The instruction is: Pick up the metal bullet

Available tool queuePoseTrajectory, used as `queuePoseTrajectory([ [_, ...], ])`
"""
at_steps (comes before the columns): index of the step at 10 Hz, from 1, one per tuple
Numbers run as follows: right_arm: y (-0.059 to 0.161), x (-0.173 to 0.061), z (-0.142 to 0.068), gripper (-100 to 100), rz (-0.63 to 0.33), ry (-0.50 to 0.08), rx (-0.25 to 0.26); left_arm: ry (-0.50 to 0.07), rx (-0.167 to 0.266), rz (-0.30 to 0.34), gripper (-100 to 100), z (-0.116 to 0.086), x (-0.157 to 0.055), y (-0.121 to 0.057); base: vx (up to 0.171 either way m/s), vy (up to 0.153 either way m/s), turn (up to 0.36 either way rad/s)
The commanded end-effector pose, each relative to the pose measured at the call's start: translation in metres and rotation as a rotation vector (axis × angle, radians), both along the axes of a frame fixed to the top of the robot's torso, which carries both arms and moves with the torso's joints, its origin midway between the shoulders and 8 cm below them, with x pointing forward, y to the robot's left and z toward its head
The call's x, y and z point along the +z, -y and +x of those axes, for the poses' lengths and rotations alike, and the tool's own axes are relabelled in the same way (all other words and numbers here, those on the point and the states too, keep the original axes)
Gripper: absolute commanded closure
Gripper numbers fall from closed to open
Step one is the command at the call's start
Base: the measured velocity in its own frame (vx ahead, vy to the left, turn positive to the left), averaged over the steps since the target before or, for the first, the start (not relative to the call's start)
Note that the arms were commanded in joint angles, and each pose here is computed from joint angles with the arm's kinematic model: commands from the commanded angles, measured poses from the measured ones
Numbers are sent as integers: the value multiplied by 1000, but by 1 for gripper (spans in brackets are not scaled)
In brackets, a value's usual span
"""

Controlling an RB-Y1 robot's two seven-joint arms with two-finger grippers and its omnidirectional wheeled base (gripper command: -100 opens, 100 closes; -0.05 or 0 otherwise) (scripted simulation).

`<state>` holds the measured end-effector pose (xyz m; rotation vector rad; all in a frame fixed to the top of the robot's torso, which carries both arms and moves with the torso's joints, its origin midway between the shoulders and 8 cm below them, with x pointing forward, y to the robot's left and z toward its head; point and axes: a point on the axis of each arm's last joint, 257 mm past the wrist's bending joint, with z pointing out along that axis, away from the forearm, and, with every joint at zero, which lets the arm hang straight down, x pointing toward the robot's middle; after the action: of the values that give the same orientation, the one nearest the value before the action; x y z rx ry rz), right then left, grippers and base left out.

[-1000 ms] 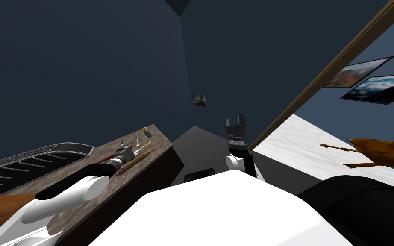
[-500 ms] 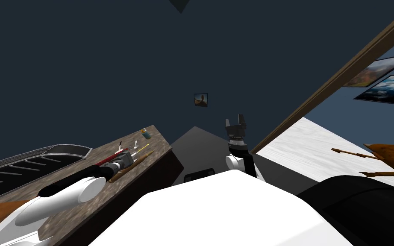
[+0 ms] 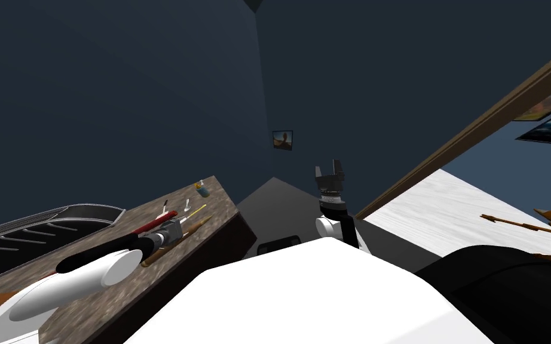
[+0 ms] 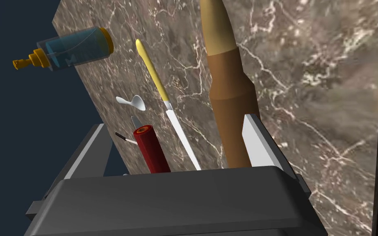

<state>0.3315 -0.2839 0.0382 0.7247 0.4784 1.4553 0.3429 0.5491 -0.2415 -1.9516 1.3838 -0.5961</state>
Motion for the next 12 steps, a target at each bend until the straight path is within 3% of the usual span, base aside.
queuePoseTrajectory([
  [1, 0, 0, 0, 0, 0, 0, 0, -73, 28, -24, -100, -15, -17, -7, 110, -31, 54],
  [4, 0, 0, 0, 0, 0, 0, 0, -189, 75, -60, -100, -42, -40, -17, 127, -25, 52],
  [5, 0, 0, 0, 0, 0, 0, 0, -191, 76, -61, -100, -42, -40, -17, 83, -12, 29],
  [7, 0, 0, 0, 0, 0, 0, 0, -280, 117, -88, -100, -66, -55, -26, 118, -9, 50],
  [8, 0, 0, 0, 0, 0, 0, 0, -287, 119, -89, -100, -67, -55, -26, 94, -18, 25],
  [12, 0, 0, 0, 0, 0, 0, 0, -417, 178, -122, -100, -103, -71, -37, 102, -15, 36],
])
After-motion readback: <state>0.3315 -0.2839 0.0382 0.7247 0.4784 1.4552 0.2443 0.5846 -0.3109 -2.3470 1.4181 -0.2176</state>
